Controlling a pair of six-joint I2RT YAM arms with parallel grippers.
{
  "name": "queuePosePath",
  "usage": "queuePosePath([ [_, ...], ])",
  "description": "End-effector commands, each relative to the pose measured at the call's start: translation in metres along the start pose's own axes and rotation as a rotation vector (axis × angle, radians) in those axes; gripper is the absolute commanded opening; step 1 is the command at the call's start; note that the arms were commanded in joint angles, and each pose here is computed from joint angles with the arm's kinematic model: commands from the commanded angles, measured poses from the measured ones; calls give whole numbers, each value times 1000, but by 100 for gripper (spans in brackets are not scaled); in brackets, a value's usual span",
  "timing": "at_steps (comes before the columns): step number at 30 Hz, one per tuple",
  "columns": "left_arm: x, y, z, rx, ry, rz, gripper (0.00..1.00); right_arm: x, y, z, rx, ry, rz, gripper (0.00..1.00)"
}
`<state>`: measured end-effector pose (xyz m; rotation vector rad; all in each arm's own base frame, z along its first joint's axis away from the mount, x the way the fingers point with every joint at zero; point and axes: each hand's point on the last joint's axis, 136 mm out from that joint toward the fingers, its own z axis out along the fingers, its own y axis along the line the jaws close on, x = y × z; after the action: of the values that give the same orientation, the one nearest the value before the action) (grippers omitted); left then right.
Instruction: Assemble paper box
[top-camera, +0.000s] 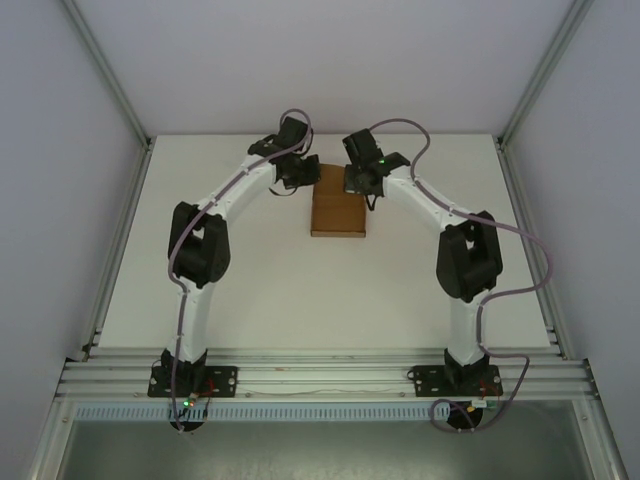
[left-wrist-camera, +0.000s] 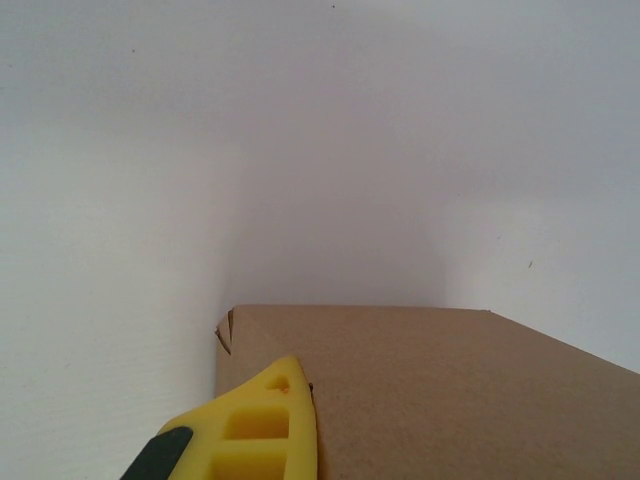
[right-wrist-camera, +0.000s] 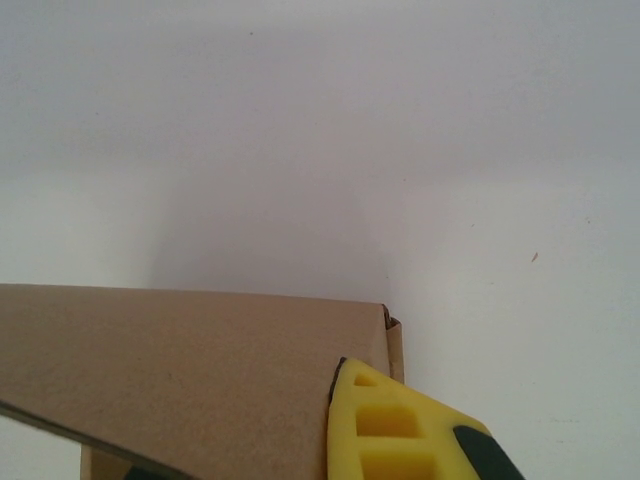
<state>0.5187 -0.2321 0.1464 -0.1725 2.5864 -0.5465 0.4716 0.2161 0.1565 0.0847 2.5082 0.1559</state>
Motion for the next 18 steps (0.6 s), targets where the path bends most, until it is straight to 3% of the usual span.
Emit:
queuePosePath([
  [1,-9,-17,-10,77,1,114,14,3,24,-2,-117,37,22,5],
  [4,0,18,-10,-83,10,259,33,5,12,-4,-100,56,-61,4],
  [6,3,29,-15,-120,-4,323,46,5,7,-8,-99,67,-160,4],
  [11,5,30,-40,-63,-53,437,72,10,-3,-19,-147,125,-397,2],
  [18,0,53,-57,49,-54,573,87,37,-1,-48,-421,303,-644,0],
])
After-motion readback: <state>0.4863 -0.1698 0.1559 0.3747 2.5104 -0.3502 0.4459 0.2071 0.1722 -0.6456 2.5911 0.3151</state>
